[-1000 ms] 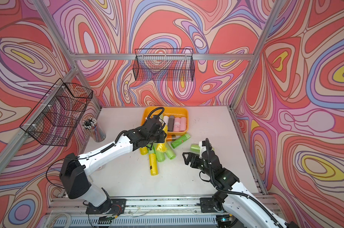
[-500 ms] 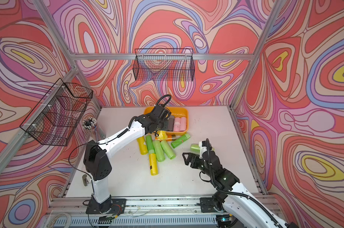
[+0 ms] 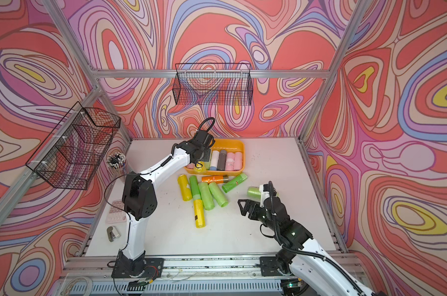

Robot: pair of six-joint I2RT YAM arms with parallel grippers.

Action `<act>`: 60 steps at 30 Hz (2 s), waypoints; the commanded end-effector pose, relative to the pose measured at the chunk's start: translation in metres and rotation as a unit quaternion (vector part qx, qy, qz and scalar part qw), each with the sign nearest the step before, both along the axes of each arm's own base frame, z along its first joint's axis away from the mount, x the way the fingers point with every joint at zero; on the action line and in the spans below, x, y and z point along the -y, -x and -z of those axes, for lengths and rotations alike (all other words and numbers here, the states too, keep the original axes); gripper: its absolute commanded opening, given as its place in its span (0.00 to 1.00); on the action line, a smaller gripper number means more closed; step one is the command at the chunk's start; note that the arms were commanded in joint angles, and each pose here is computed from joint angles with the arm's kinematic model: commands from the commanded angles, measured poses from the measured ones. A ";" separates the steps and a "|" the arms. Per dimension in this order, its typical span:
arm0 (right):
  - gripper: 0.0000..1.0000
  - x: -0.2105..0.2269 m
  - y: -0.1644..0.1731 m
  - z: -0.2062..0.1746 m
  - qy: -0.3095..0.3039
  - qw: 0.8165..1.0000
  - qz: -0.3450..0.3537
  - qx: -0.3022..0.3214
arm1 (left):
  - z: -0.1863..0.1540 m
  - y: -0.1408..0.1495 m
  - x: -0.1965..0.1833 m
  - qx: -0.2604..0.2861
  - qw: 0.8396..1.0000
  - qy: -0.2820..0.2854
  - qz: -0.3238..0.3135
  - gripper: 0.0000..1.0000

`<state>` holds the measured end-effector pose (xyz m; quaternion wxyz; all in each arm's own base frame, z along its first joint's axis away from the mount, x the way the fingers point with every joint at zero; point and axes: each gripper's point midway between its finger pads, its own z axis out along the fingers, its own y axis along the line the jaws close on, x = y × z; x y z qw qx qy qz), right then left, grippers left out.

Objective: Put the roll of trash bags into the storage box
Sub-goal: Place the roll of trash bags in the storage box.

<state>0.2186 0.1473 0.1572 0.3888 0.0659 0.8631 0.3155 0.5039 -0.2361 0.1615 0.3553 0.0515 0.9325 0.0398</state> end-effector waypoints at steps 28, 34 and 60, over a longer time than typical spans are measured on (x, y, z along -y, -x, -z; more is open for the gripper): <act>0.98 0.002 0.001 0.010 -0.005 1.000 0.011 -0.014 | 0.038 -0.052 -0.010 -0.006 1.000 -0.019 -0.006 0.17; 0.98 0.001 -0.001 0.011 -0.004 1.000 0.011 -0.017 | 0.056 -0.056 -0.010 -0.021 1.000 -0.021 -0.003 0.19; 0.98 0.011 -0.007 0.008 0.060 0.997 0.024 -0.033 | -0.027 -0.025 0.000 0.050 0.996 0.066 0.026 0.97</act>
